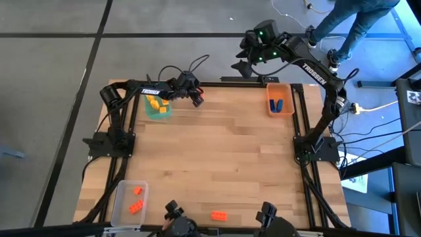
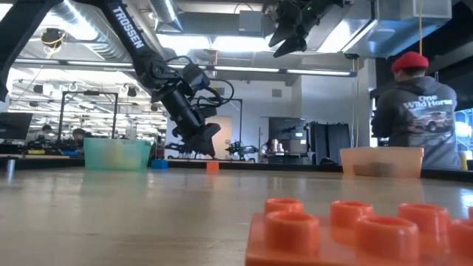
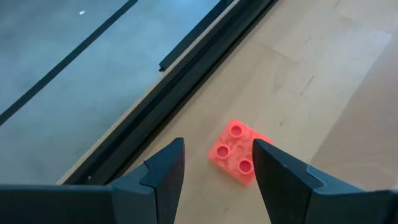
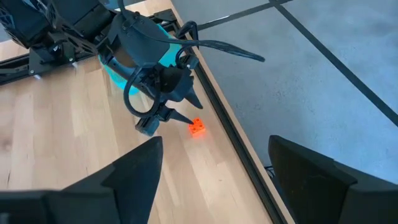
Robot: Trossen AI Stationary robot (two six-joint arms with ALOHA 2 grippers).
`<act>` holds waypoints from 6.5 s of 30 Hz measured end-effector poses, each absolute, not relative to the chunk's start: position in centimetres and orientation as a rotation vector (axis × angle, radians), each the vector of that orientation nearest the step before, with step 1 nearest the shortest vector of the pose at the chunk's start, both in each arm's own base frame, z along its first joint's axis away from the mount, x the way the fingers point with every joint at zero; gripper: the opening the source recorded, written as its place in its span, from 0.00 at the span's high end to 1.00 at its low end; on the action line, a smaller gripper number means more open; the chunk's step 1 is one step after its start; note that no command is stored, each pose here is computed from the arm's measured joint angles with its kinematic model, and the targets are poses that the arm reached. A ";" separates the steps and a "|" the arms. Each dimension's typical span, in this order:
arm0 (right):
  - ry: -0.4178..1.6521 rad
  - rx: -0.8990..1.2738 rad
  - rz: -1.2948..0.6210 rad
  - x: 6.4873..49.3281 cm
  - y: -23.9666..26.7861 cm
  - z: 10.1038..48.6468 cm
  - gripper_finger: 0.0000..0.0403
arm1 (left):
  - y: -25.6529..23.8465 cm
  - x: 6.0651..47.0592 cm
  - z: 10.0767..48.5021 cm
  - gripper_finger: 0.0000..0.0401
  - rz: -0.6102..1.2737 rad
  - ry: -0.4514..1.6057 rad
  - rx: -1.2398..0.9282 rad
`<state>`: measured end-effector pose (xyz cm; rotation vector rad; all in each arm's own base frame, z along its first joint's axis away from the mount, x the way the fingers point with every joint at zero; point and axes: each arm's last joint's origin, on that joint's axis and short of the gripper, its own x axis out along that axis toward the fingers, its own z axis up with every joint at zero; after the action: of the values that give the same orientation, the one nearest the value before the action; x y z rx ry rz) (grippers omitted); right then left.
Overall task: Sort & place blocks by color
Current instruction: Put the orange game piece into the transparent bin
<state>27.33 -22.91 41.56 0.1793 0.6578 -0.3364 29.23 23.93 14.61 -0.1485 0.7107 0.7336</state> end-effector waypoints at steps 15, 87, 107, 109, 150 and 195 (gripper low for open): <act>0.658 0.179 -0.336 27.3 -22.9 41.6 0.28 | 24.1 29.5 13.3 0.55 0.704 0.722 -0.146; 0.741 0.083 -0.274 27.0 -22.6 41.0 0.28 | 6.5 21.9 28.8 0.68 0.166 0.922 -0.214; 0.743 0.059 -0.265 27.0 -22.6 41.1 0.28 | -9.2 14.0 30.3 0.68 -0.044 1.535 -0.967; 0.743 0.059 -0.265 27.0 -22.6 41.1 0.28 | -10.8 13.9 30.1 0.68 -0.046 1.583 -0.988; 0.776 -0.041 -0.128 26.5 -20.1 41.9 0.28 | -21.6 14.8 20.3 0.51 0.403 1.763 -0.679; 0.969 0.350 0.213 30.4 18.7 25.8 0.28 | -14.0 12.2 28.6 0.51 0.231 0.947 -0.211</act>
<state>30.37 18.74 25.77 0.3500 0.9689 0.2129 12.19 -13.99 28.56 -0.2110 0.9471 0.2311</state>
